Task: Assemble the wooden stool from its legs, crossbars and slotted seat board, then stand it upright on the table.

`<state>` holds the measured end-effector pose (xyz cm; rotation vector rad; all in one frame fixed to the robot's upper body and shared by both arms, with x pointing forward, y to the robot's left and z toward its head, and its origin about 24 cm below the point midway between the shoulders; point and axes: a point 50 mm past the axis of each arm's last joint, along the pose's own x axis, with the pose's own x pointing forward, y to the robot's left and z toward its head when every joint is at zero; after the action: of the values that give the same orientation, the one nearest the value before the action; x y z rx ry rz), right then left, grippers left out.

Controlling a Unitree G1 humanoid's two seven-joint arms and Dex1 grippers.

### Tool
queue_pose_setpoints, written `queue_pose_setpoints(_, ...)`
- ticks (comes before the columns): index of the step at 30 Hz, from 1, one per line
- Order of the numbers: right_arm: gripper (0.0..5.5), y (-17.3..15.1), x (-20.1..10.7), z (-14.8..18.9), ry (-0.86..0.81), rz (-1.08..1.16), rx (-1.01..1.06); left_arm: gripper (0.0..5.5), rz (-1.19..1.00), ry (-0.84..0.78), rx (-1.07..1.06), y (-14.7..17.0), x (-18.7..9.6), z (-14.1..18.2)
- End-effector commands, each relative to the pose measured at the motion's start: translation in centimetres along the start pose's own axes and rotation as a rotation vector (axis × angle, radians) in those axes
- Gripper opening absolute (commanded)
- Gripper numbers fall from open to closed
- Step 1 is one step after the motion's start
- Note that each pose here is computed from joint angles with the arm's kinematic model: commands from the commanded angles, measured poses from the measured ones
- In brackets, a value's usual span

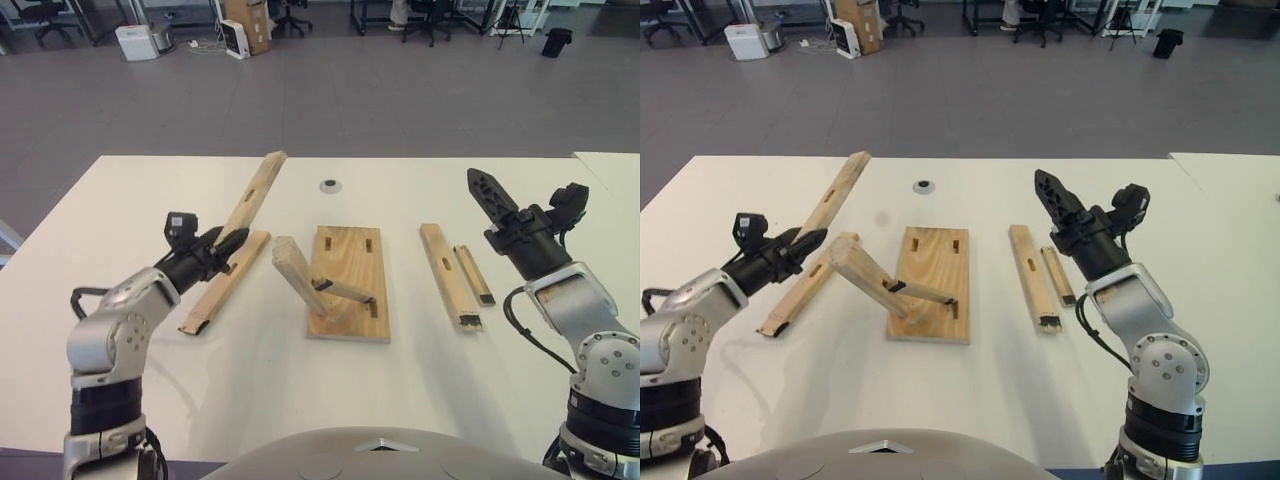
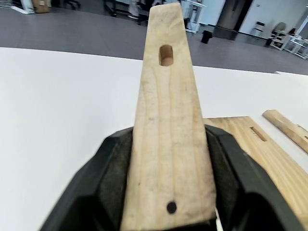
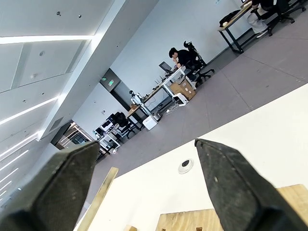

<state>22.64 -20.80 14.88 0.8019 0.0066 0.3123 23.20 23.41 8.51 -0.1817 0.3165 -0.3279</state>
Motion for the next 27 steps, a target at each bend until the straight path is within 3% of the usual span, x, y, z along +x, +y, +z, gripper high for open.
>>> queue_pose_setpoints(1,3.7,0.1,-0.2,-0.7,0.0,-0.024,0.002,2.06,-0.052,0.081,0.106,-2.1,-1.4,-2.7)
queue_pose_setpoints(9,3.7,-0.3,0.1,0.4,-0.009,-0.035,-0.049,2.06,-0.002,0.251,0.0,-2.8,-2.2,-6.8)
queue_pose_setpoints(13,3.7,-0.1,0.4,-0.4,0.036,-0.021,-0.055,2.87,-0.006,0.32,-0.024,-3.8,-2.3,-8.4)
queue_pose_setpoints(19,3.7,0.7,-0.7,-2.3,0.469,0.17,-0.537,4.05,-0.011,0.324,0.029,-3.4,-1.6,-8.1)
queue_pose_setpoints(23,3.7,1.1,-0.8,-3.2,0.665,0.332,-0.696,4.11,-0.081,0.218,0.105,-2.0,-0.9,-5.2)
queue_pose_setpoints(27,3.7,1.2,0.7,-4.1,0.735,0.433,-0.752,4.11,-0.302,0.202,0.136,-2.8,-1.0,-5.8)
